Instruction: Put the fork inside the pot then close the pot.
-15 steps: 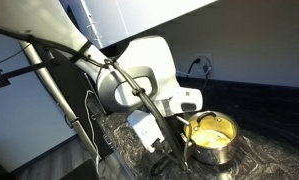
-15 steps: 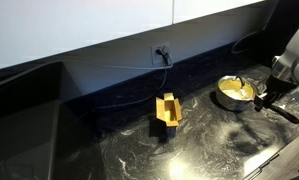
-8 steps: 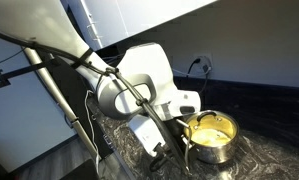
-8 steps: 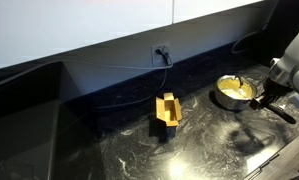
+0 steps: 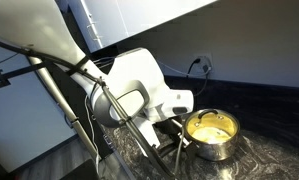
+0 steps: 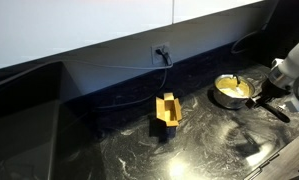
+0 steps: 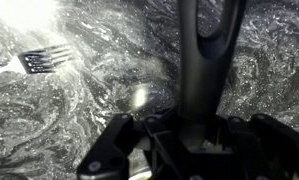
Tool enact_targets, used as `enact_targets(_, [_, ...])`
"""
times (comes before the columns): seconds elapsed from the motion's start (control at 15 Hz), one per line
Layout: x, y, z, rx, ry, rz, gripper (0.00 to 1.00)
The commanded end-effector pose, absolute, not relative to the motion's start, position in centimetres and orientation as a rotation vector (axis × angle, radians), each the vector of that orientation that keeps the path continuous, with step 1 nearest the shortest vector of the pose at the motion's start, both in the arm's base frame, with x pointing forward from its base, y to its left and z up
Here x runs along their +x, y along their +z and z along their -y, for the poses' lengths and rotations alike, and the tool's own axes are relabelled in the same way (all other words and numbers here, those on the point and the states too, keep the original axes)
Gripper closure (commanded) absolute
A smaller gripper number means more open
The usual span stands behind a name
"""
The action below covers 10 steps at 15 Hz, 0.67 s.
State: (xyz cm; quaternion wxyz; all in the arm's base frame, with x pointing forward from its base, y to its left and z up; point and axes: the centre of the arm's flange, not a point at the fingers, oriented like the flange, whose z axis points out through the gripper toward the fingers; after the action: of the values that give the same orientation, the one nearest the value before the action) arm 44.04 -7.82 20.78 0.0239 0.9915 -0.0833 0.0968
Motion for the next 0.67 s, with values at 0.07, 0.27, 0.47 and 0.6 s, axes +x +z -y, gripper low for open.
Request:
enact_targets(0.07, [43.60, 22.08, 7.08, 3.045, 0.445, 0.348, 0.98])
enact_targets(0.27, [43.47, 22.30, 6.82, 3.014, 0.508, 0.381, 0.98])
enact_targets(0.47, [43.21, 22.49, 6.70, 2.982, 0.567, 0.413, 0.98])
enact_targets(0.6, [43.14, 22.58, 6.80, 2.957, 0.602, 0.445, 0.98])
